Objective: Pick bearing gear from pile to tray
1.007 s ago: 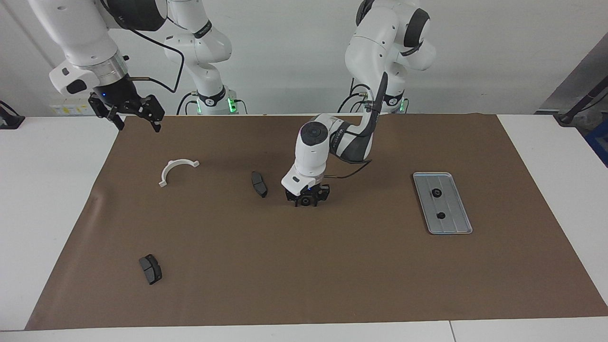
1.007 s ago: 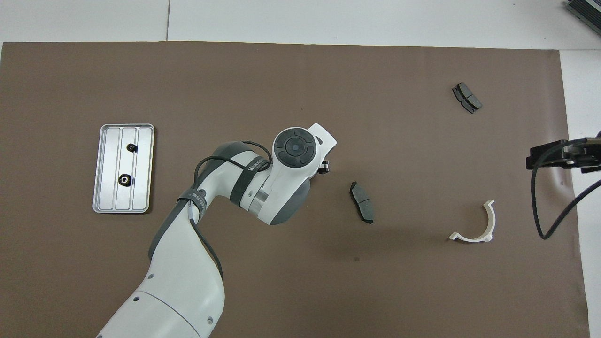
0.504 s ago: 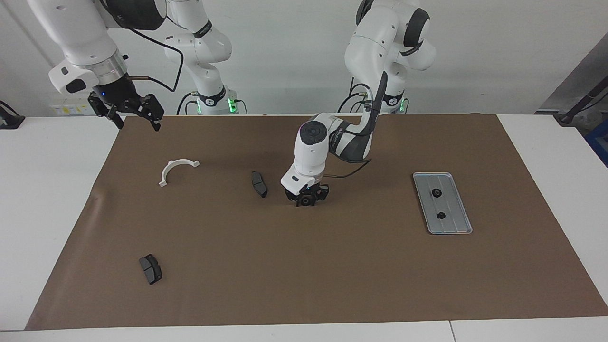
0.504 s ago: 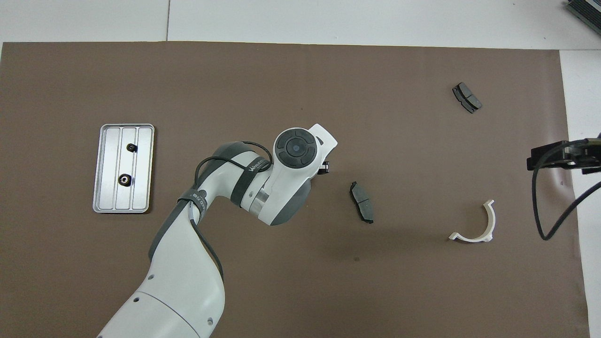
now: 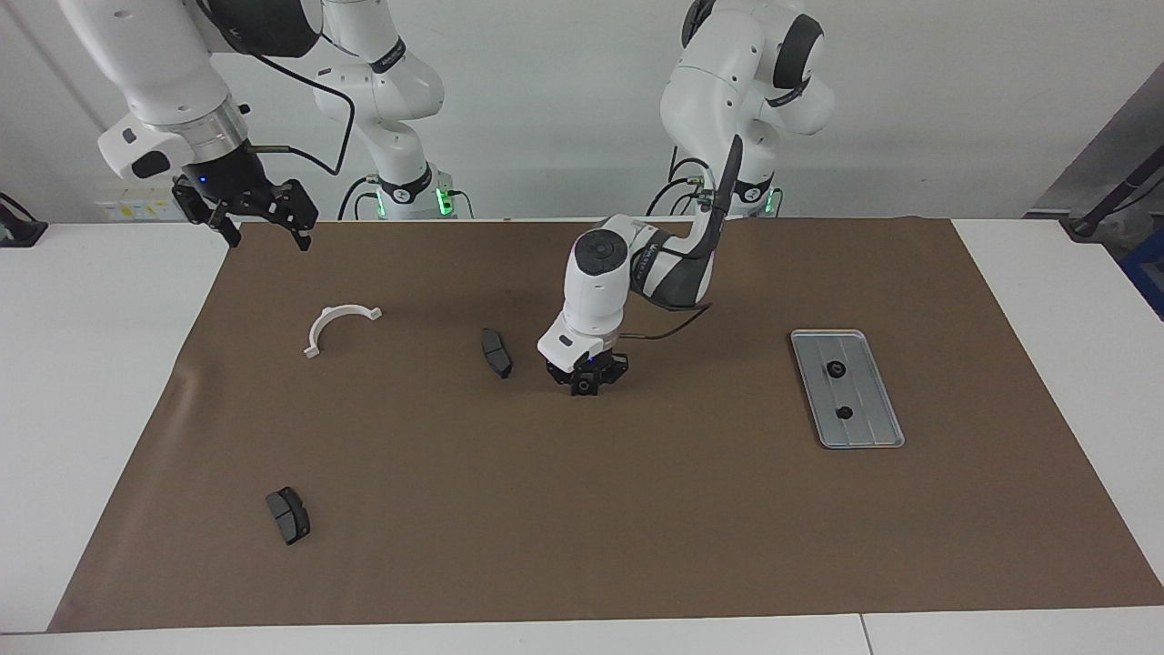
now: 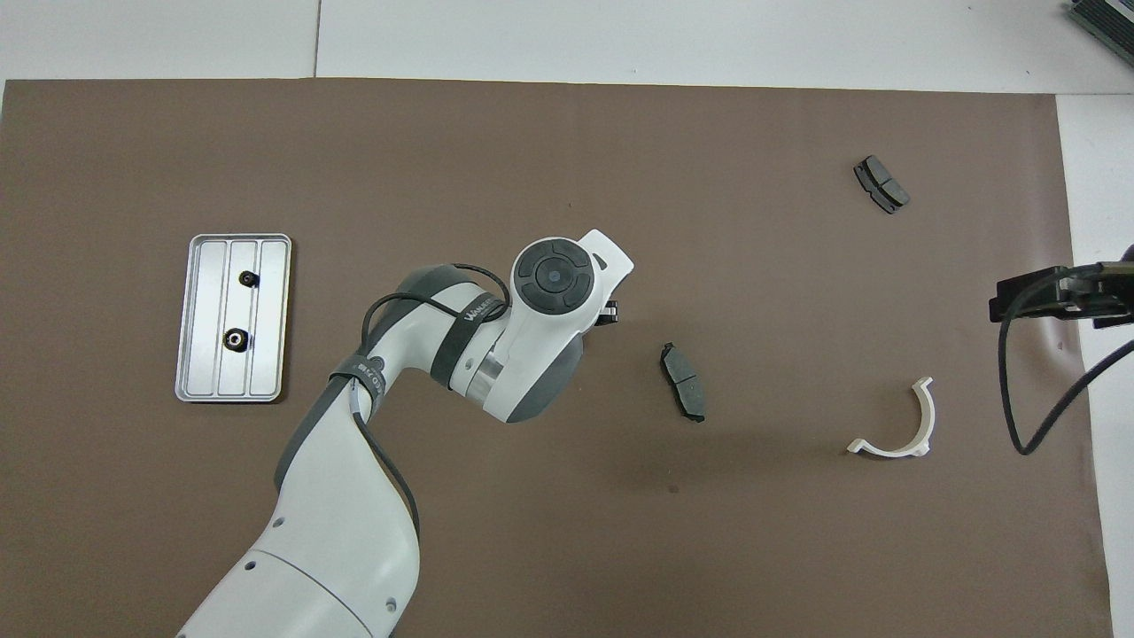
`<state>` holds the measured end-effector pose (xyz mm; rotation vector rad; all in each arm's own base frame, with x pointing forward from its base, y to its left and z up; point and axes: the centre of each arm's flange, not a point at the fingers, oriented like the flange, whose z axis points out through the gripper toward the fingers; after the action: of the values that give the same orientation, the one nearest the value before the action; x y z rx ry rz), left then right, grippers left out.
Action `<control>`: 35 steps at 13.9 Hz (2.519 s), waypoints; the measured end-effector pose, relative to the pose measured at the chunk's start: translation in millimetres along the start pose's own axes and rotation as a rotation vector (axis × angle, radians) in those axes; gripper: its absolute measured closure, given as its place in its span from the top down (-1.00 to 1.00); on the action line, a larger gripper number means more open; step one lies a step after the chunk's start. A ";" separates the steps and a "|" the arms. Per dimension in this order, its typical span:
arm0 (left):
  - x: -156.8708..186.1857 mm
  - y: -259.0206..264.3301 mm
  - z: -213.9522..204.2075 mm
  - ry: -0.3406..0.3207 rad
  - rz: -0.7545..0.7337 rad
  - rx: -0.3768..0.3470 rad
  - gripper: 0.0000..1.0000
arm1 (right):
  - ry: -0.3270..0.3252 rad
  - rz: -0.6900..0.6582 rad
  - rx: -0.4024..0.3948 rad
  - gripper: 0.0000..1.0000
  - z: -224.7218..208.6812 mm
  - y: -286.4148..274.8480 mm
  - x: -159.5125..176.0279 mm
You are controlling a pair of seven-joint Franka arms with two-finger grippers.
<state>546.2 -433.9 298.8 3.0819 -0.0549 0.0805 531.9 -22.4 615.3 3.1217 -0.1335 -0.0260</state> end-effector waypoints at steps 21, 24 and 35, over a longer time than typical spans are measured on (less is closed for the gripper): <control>40.3 -473.2 -39.9 -0.031 0.187 0.030 -0.28 | 0.000 0.000 0.000 1.00 0.0 -0.2 0.0; 38.2 -469.4 -43.3 -0.022 0.193 0.030 0.08 | 0.000 0.000 0.000 1.00 0.0 -0.2 0.0; 66.6 -420.0 -296.3 -0.079 0.142 -0.004 1.00 | 0.000 0.000 0.000 1.00 0.0 -0.3 0.0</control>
<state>613.1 0.3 573.8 3.0726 -0.2771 -0.0357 531.9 -22.1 615.3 3.1218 -0.1327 -0.0260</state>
